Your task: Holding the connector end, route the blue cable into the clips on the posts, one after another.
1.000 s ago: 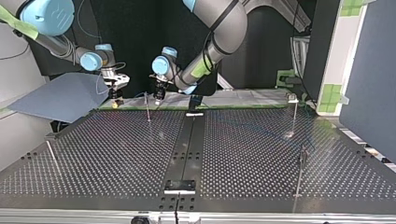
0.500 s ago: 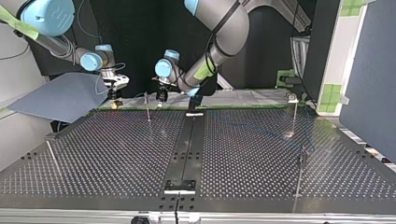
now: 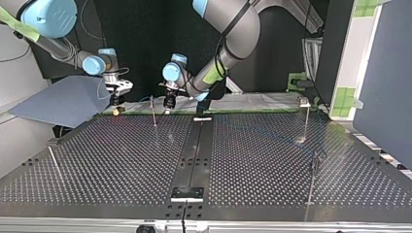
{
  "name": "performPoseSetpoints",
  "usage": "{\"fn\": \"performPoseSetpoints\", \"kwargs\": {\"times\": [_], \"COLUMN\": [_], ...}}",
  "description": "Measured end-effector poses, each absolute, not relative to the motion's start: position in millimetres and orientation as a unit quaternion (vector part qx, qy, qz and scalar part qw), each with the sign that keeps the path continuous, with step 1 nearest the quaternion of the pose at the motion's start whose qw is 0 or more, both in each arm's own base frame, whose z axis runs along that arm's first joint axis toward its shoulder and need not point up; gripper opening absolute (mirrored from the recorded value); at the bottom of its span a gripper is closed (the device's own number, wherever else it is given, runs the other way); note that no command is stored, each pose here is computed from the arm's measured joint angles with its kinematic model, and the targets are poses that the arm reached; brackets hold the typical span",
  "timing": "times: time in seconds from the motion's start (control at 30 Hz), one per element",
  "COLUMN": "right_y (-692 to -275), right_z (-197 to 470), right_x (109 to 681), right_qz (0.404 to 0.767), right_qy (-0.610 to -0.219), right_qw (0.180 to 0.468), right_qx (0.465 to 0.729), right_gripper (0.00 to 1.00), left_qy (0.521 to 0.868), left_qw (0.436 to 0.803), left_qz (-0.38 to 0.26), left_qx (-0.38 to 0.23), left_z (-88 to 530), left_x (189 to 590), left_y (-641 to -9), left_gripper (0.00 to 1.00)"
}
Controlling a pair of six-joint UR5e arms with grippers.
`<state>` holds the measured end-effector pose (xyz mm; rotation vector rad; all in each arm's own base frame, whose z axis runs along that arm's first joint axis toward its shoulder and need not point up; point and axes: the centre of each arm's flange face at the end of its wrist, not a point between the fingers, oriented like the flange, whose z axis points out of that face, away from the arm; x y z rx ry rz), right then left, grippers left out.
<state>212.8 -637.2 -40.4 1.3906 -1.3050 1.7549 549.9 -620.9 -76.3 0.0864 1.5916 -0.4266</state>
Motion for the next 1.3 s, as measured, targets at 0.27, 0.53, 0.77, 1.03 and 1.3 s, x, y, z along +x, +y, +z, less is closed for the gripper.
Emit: {"fn": "performPoseSetpoints", "kwargs": {"times": [0.27, 0.53, 0.77, 1.03, 1.3], "right_y": [-642.9, -640.5, -637.5, -636.0, -637.6], "right_z": [-36.4, -38.2, -41.0, -44.0, -49.3], "right_x": [213.1, 216.9, 218.9, 216.7, 213.7], "right_qz": [0.656, 0.650, 0.639, 0.631, 0.631], "right_qy": [-0.479, -0.480, -0.482, -0.491, -0.494], "right_qw": [0.277, 0.278, 0.282, 0.284, 0.289], "right_qx": [0.514, 0.519, 0.528, 0.529, 0.523], "right_gripper": [0.00, 0.00, 0.00, 0.00, 0.00], "left_qy": [0.698, 0.701, 0.713, 0.729, 0.733], "left_qw": [0.691, 0.691, 0.668, 0.650, 0.655], "left_qz": [-0.187, -0.169, -0.186, -0.180, -0.158], "left_qx": [0.033, 0.052, 0.099, 0.116, 0.095], "left_z": [-73.2, -74.3, -78.5, -84.1, -84.2], "left_x": [551.6, 545.6, 514.4, 491.3, 503.9], "left_y": [-622.5, -625.9, -648.5, -657.9, -644.9], "left_gripper": [0.00, 0.00, 0.00, 0.00, 0.00]}}
